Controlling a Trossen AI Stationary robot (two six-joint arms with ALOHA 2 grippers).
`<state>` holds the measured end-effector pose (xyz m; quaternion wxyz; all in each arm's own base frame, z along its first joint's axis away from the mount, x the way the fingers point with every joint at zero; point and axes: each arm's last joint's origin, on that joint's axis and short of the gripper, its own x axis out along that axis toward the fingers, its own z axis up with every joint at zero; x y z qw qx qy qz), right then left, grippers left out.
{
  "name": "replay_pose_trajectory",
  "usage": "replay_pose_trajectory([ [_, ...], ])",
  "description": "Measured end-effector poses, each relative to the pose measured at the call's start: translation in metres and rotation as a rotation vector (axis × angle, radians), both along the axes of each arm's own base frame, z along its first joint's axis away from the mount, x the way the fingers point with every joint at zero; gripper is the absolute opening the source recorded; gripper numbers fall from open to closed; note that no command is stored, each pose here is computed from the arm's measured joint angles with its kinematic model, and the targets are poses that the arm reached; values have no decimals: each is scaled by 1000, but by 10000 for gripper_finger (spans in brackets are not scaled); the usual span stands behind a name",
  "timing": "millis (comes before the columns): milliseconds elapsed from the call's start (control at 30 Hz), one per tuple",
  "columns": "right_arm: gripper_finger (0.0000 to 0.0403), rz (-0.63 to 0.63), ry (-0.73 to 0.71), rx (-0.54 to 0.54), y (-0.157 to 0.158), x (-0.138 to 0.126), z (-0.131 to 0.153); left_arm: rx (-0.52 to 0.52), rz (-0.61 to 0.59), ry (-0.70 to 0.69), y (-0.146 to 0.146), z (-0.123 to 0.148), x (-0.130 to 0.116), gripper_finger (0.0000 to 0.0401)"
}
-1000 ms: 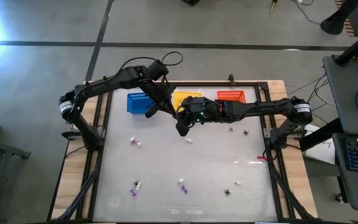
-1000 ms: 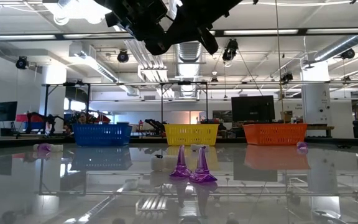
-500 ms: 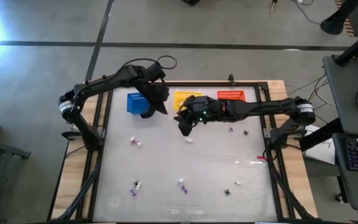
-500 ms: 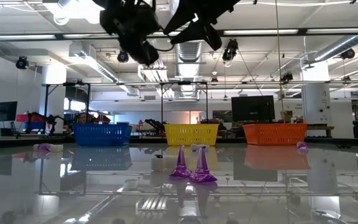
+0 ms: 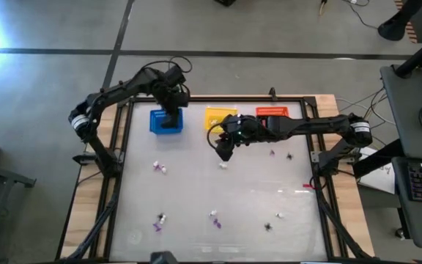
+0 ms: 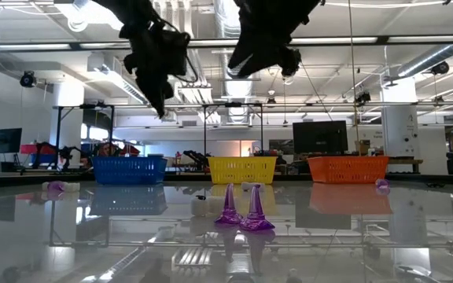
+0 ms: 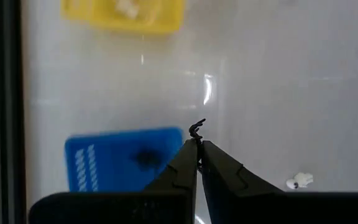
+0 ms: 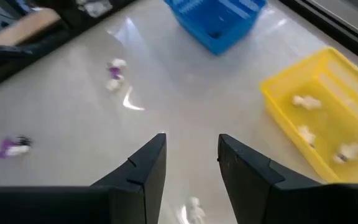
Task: Sort Halloween decoration
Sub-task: Put the black toy spider into the blue bin
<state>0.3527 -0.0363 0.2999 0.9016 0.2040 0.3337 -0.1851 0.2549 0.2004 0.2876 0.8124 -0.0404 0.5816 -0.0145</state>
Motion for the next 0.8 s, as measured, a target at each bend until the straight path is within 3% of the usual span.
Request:
replay_pose_trajectory([
  [333,137,-69,157,9,-27,-14,-11,-107,192,134,41,-35,-19,0],
  [800,137,-74,289,-17,-50,-29,-17,-180,256,307,64,-87,-17,8],
])
